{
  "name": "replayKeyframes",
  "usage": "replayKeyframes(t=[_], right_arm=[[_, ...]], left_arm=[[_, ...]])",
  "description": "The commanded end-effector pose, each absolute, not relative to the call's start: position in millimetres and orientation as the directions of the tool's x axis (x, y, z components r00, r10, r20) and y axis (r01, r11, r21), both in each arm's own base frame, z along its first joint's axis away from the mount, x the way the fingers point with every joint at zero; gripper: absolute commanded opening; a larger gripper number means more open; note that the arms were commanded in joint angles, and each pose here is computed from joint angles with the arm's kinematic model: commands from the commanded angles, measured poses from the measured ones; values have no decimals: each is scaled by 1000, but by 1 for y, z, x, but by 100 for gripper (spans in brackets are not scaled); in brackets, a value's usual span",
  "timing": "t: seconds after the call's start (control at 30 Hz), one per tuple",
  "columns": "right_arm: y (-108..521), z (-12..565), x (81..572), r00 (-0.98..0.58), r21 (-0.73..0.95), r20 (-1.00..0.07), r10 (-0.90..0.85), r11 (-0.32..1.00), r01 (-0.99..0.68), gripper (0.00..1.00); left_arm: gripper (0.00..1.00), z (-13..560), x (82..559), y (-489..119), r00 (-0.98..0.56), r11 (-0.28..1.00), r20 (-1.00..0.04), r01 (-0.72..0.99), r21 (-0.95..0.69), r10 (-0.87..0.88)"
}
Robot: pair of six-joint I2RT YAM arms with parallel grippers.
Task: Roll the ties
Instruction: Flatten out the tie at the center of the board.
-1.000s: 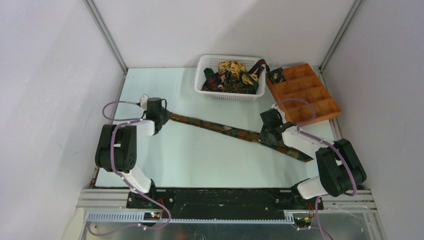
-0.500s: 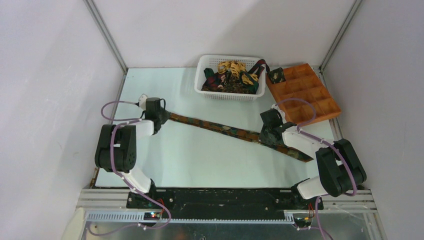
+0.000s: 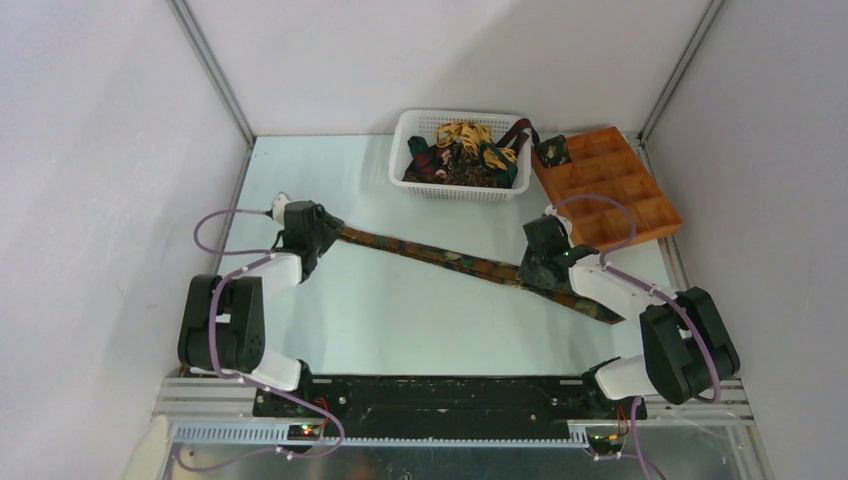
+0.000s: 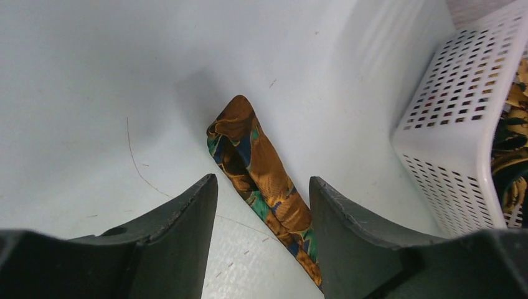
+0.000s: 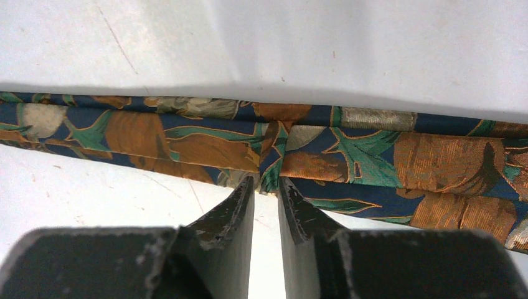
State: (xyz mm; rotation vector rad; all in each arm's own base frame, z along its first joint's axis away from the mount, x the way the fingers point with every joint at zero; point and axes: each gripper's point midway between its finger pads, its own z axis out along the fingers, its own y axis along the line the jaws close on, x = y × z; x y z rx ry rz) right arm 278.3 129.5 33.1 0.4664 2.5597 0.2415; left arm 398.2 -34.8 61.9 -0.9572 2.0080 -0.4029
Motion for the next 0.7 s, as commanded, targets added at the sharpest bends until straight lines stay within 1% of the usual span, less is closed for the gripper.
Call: replayKeyframes(t=[0.0, 0.07, 0.27, 0.4, 0.53, 0.67], right_arm=[[132, 49, 282, -787, 298, -489, 377, 920, 255, 26], [133, 52, 281, -785, 305, -492, 377, 919, 250, 27], [133, 60, 281, -779, 318, -501, 377, 917, 239, 28], [133, 63, 280, -776, 325, -505, 377, 916, 234, 28], [134, 65, 280, -775, 332, -506, 379, 915, 230, 28], [133, 66, 281, -773, 337, -508, 380, 913, 228, 28]], left_arm=[[62, 80, 394, -28, -298, 641, -575, -468, -608, -762], [62, 77, 392, -26, -300, 640, -574, -482, -598, -762], [65, 57, 396, -25, -326, 627, -545, -527, -573, -772], [66, 52, 403, -23, -332, 625, -543, -552, -551, -772], [62, 50, 411, -21, -326, 623, -547, -561, -545, -771], [61, 49, 418, -19, -318, 621, -551, -567, -542, -771]])
